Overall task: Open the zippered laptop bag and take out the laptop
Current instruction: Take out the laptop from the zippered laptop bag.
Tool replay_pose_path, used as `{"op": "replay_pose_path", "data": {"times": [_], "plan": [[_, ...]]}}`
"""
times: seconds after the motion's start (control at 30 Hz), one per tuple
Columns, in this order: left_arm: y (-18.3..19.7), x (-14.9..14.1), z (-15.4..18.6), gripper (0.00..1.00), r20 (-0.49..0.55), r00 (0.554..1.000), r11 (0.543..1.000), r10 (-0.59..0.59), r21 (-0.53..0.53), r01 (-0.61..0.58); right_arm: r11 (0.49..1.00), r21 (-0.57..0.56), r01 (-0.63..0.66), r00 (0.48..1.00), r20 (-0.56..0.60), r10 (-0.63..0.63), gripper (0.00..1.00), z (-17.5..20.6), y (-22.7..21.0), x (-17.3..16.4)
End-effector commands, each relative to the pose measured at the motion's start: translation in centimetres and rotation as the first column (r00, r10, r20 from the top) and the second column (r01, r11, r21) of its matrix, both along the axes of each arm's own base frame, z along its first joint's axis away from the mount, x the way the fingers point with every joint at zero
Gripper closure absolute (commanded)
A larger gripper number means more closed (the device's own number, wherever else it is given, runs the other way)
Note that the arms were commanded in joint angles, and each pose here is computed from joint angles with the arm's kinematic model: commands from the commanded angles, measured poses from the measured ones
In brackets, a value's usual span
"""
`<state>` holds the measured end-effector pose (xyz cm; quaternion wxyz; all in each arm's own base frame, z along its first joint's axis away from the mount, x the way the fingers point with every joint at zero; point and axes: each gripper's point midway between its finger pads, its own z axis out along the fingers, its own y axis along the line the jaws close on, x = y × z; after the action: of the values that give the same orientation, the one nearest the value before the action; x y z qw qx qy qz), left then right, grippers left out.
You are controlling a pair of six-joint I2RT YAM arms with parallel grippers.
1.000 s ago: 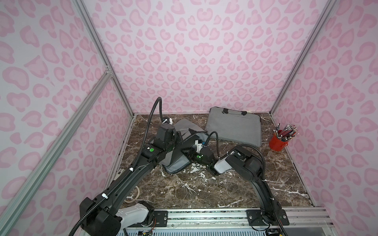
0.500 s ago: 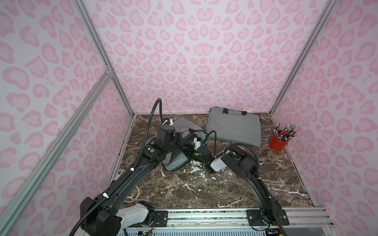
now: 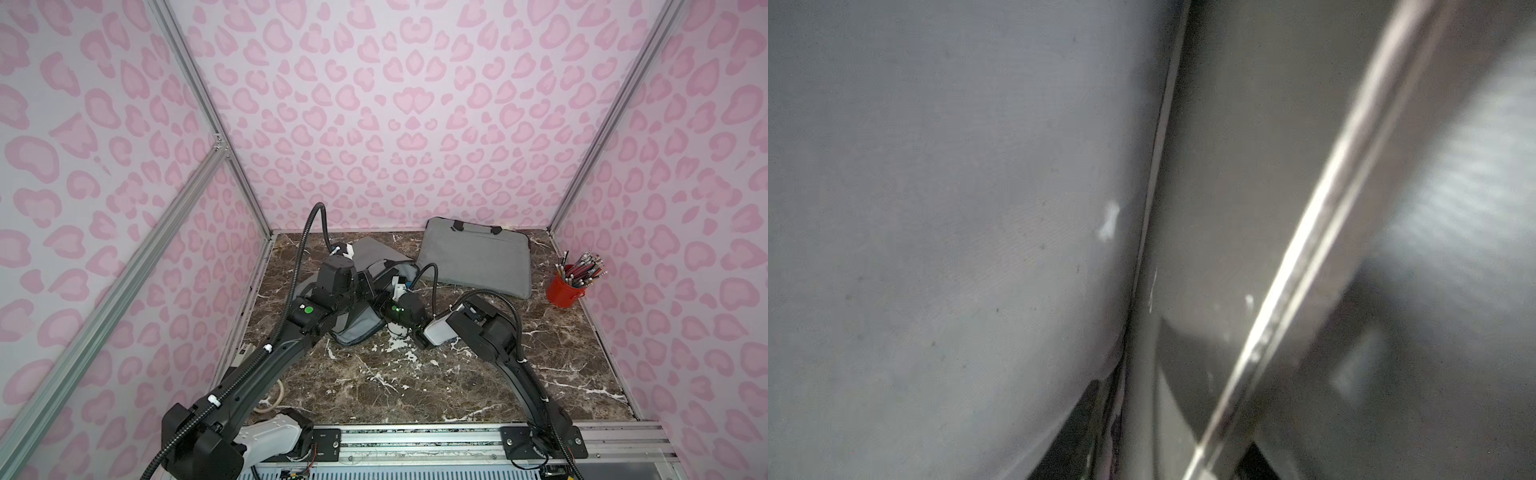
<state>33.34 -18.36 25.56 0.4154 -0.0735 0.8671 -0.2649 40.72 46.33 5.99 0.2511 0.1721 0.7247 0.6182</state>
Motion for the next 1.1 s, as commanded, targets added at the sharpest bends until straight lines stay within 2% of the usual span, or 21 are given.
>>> {"op": "replay_pose_path", "data": {"times": [0.0,0.17,0.2,0.4,0.53,0.73,0.77,1.07], "plan": [[-1.5,0.4,2.9,0.99,0.088,0.995,0.993,-0.041,-0.104,0.050,1.000,0.009,0.018,0.999,0.026,-0.019,0.59,0.5,0.2,0.8],[-1.9,0.0,3.1,0.99,0.083,0.995,0.989,-0.058,-0.131,0.069,1.000,-0.007,0.016,1.000,0.011,-0.016,0.61,0.0,0.7,1.4],[-1.9,-0.1,3.1,0.99,0.084,0.995,0.989,-0.060,-0.133,0.070,1.000,0.007,0.017,0.999,0.029,-0.017,0.62,1.2,1.3,1.9],[-1.7,-0.2,3.2,0.99,0.087,0.995,0.989,-0.056,-0.130,0.067,1.000,0.018,0.023,0.999,0.040,-0.024,0.74,1.4,1.3,2.1],[-1.2,0.0,2.7,0.99,0.076,0.997,0.993,-0.034,-0.108,0.042,1.000,-0.001,0.016,0.999,0.049,-0.016,0.78,1.5,1.3,2.0],[-0.3,0.2,2.1,0.99,0.068,0.998,0.998,0.002,-0.069,0.002,1.000,0.003,0.015,0.998,0.056,-0.015,0.89,1.8,0.9,1.9],[-0.1,0.3,1.9,0.99,0.066,0.998,0.998,0.011,-0.060,-0.007,1.000,-0.018,0.014,0.999,0.037,-0.014,0.91,0.6,0.3,1.4],[2.7,1.7,0.0,0.99,0.046,0.993,0.993,0.113,0.013,-0.114,1.000,0.007,-0.004,0.996,0.084,0.003,1.00,2.5,-1.2,0.4]]}}
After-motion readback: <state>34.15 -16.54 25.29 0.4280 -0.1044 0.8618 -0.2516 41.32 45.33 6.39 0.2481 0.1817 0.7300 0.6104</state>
